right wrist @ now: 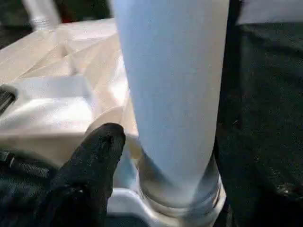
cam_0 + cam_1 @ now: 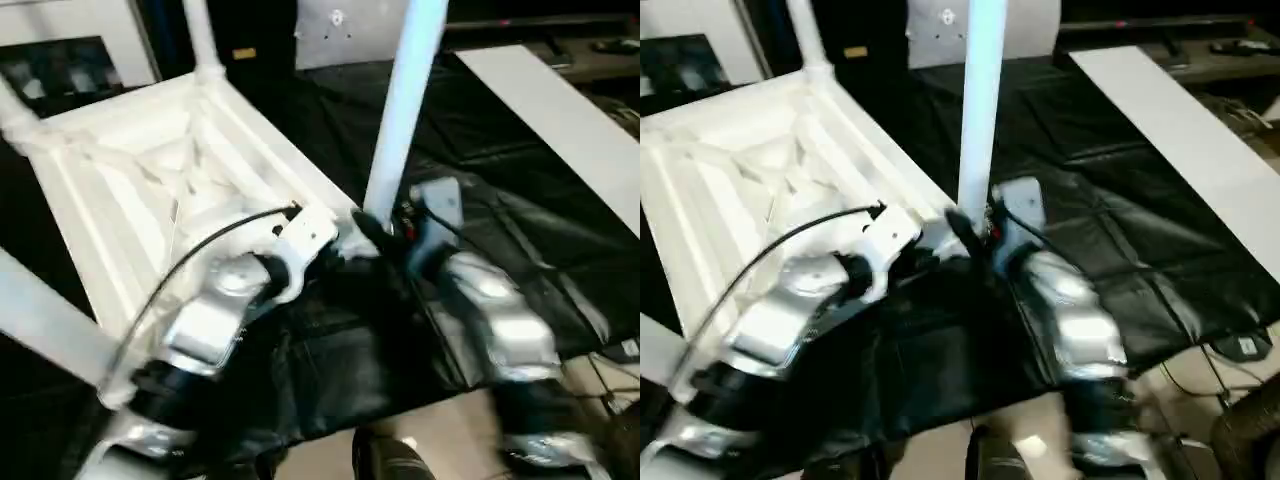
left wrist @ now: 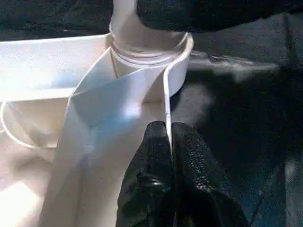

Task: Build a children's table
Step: Rotate leg to tighten

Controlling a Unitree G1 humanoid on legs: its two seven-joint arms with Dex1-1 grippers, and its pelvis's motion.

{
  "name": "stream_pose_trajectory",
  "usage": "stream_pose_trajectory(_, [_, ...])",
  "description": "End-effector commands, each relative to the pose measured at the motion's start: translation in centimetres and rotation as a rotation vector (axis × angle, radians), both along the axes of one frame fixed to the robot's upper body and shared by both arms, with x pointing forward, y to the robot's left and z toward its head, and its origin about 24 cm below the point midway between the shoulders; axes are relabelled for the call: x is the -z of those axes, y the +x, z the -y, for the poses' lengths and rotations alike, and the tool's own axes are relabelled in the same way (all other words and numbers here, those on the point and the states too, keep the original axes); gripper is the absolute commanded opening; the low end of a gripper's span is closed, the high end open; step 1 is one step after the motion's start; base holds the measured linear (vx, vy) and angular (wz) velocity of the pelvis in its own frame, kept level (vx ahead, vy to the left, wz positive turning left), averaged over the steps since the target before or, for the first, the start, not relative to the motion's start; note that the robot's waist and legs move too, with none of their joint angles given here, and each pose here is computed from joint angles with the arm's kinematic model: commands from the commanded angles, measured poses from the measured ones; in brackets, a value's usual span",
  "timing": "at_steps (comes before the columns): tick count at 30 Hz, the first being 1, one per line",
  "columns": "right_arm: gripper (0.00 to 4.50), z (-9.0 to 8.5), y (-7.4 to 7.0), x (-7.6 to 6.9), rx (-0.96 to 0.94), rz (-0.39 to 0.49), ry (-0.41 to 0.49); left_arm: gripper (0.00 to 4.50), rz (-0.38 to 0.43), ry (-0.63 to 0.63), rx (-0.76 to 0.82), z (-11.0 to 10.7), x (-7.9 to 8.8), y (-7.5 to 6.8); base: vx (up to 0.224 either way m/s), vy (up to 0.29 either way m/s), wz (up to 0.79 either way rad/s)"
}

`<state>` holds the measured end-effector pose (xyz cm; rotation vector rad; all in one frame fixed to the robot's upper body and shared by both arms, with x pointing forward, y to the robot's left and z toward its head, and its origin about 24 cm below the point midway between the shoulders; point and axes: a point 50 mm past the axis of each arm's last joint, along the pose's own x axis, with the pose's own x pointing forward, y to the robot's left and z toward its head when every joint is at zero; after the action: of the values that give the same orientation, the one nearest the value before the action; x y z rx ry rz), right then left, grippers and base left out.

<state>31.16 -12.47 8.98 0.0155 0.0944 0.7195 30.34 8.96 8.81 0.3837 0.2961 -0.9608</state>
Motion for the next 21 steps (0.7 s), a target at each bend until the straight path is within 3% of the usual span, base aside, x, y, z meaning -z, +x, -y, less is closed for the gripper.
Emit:
stream_pose_trajectory(1, [3.59, 0.4, -0.5, -0.1, -0.153, 0.016, -0.025, 0.0, -0.006, -0.008, 0.131, -0.3, 0.3, -0.7, 0.0, 0.0, 0.0])
stream_pose_trajectory(5, [4.01, 1.7, -0.6, -0.7, -0.261, 0.04, -0.07, 0.0, -0.027, 0.028, 0.228, -1.7, 0.6, -1.1, 0.0, 0.0, 0.0])
stream_pose_trajectory(13, [4.01, 3.1, -1.8, -1.1, -0.622, 0.018, -0.167, 0.0, -0.088, 0.086, 0.454, -4.1, 0.3, -1.5, 0.0, 0.0, 0.0])
stream_pose_trajectory(21, [3.27, 3.0, -1.3, -1.1, -0.74, -0.001, -0.183, 0.0, -0.125, 0.155, 0.599, -4.4, 0.4, -2.0, 0.0, 0.0, 0.0])
